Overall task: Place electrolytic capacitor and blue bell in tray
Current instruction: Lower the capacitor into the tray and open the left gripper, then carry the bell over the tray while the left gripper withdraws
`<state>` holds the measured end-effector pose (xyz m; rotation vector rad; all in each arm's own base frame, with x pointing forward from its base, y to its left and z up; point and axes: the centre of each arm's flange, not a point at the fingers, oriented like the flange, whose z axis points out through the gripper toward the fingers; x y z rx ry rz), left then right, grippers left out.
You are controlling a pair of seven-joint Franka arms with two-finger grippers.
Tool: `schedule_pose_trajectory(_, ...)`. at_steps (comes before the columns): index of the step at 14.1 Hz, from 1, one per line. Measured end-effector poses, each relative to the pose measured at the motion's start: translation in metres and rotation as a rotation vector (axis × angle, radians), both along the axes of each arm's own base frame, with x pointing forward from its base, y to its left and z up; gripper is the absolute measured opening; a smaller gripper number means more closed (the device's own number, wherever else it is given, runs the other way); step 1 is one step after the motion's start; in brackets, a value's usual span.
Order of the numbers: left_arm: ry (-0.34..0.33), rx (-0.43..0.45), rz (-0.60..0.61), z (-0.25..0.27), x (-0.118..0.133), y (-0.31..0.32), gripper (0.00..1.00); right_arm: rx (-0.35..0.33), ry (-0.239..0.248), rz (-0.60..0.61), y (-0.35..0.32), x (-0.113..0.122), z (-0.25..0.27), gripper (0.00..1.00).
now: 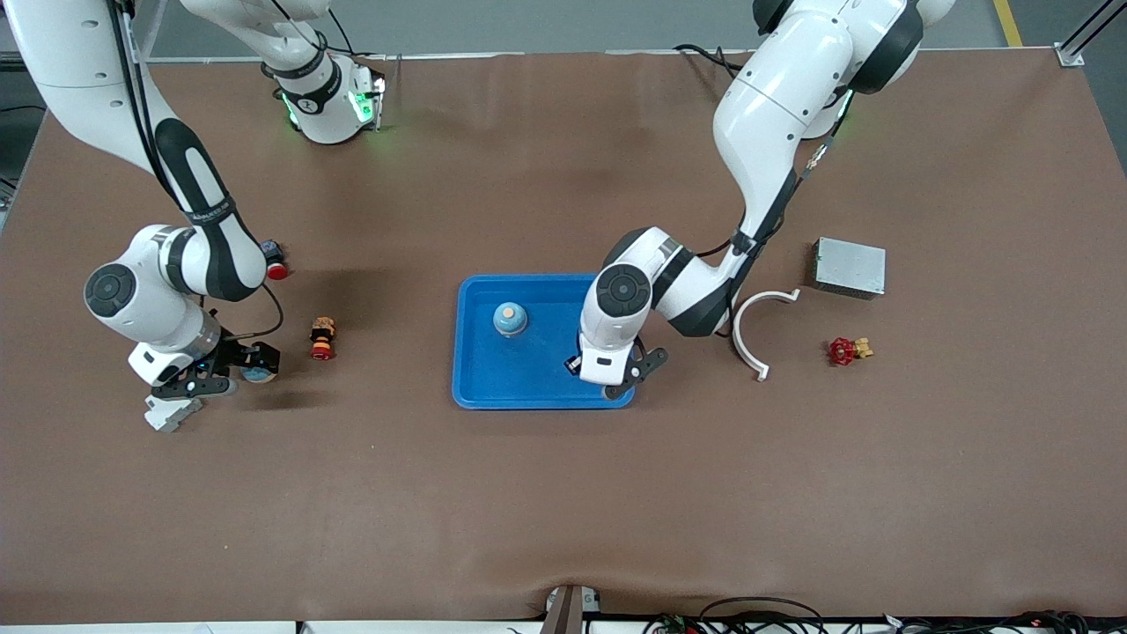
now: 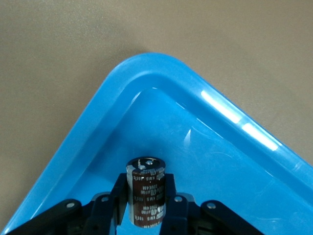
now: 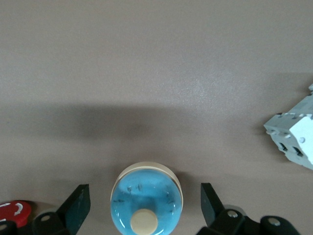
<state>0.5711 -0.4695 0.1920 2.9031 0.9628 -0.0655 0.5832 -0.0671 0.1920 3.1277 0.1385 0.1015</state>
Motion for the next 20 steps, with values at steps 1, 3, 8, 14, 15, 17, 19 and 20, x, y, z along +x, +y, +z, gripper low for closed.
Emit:
schedule_pose_trajectory(1,0.0,0.0,-0.001,0.0,0.0,0.0,0.34,0.0,0.001,0.0,0.0,-0.002,-0.002,1.0)
schedule_pose_trajectory(3,0.0,0.0,-0.004,0.0,-0.002,-0.002,0.34,0.0,0.004,0.0,0.0,-0.004,-0.004,1.0)
schedule_pose_trajectory(8,-0.003,0.0,-0.007,0.001,-0.002,-0.004,0.39,0.0,0.005,-0.001,0.0,-0.004,-0.004,1.0)
schedule_pose_trajectory(14,-0.01,-0.004,-0.005,0.005,-0.005,-0.011,0.83,0.001,0.009,-0.001,0.0,-0.006,-0.005,0.63)
schedule_pose_trajectory(15,-0.012,-0.005,-0.003,0.006,-0.005,-0.012,0.95,0.001,0.009,0.0,0.001,-0.006,-0.005,0.63)
schedule_pose_trajectory(17,-0.013,-0.006,-0.002,0.007,-0.005,-0.012,1.0,0.003,0.006,0.003,0.003,-0.005,-0.003,0.63)
schedule_pose_trajectory(19,-0.012,-0.003,-0.001,0.01,-0.004,-0.012,1.0,0.011,0.012,0.013,0.009,-0.001,0.007,0.63)
schedule_pose_trajectory(20,-0.008,0.001,-0.002,0.014,-0.004,-0.012,1.0,0.02,0.036,0.019,0.014,0.002,0.019,0.63)
